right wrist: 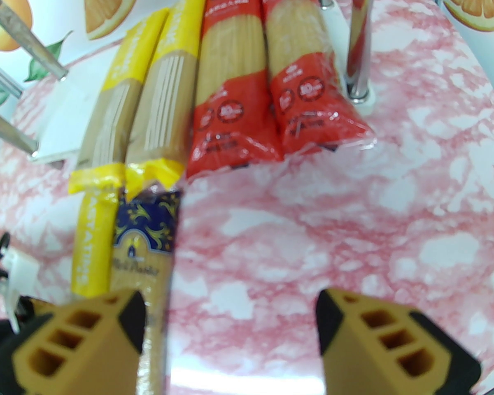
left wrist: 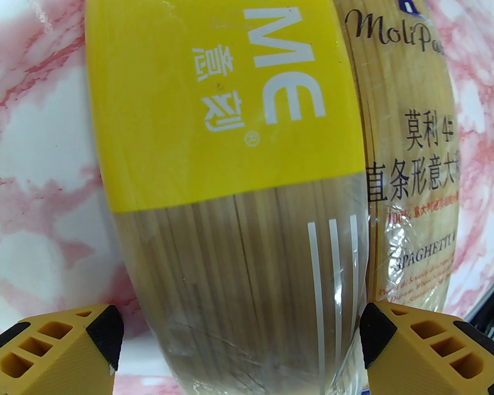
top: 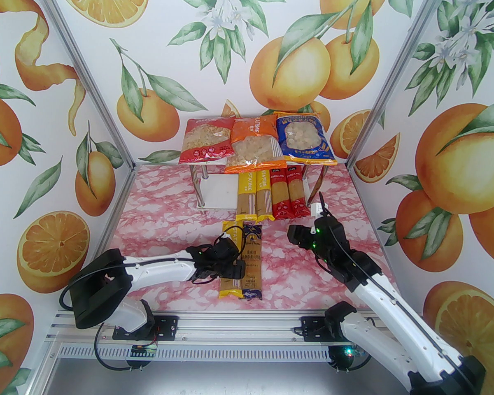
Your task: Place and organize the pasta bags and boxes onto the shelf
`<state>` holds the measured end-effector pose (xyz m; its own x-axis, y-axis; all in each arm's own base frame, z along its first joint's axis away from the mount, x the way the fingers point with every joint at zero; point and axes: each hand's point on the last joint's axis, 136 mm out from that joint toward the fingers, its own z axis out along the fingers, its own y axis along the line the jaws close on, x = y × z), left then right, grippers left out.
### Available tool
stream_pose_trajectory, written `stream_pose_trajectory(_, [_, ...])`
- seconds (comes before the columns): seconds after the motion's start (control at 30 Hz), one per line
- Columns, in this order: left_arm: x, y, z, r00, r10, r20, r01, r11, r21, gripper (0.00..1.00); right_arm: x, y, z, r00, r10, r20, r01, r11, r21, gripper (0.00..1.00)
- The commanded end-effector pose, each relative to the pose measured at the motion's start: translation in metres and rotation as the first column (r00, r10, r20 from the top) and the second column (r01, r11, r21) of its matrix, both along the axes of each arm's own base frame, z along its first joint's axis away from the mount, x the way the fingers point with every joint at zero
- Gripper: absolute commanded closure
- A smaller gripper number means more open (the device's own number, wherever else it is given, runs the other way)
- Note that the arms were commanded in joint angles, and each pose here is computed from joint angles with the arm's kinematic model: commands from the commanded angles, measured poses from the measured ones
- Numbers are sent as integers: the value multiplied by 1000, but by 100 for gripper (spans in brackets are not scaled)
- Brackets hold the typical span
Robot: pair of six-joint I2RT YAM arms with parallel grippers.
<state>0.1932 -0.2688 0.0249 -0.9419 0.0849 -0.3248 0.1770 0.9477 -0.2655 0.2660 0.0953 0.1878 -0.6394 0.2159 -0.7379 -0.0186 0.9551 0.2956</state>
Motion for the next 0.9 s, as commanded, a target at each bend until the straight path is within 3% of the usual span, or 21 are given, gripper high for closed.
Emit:
stream_pose_trajectory(0.0, [1, -23, -1, 999, -44, -24, 43, 997, -67, 4, 0, -5, -2, 1000, -28, 1, 28, 1000, -3, 27])
stream_pose_trajectory(0.13, [0, -20, -1, 999, -45, -26, 43, 998, -54, 9, -1, -6, -3, 1000, -27, -3, 27, 1000, -4, 27])
stream_pose_trajectory(0.2, [-4, -16, -2, 998, -54, -30, 52, 997, -50, 29, 0, -5, -4, 1000, -28, -2, 28, 1000, -2, 27])
stream_pose_trajectory(0.33, [-7, -11, -3, 998, -51, -35, 49, 998, -48, 32, 0, -4, -4, 1000, -24, -2, 24, 1000, 5, 27])
stream_pose_trajectory(0.5, [-10, -4, 1, 998, -48, -30, 47, 998, -37, 54, 0, -4, -5, 1000, -25, -2, 25, 1000, 9, 27])
stream_pose_trajectory(0.57, [-10, -1, 4, 998, -52, -26, 51, 998, -32, 57, 0, -3, -6, 1000, -24, -3, 24, 1000, 10, 27])
stream_pose_trajectory(0.83, [-10, 12, 22, 999, -46, 22, 47, 997, -56, 100, 1, -3, -6, 1000, -28, -1, 28, 999, 18, 26])
stream_pose_trajectory(0.87, [-9, 15, 26, 999, -34, 38, 37, 997, -63, 100, 1, -3, -5, 1000, -29, 0, 29, 999, 19, 26])
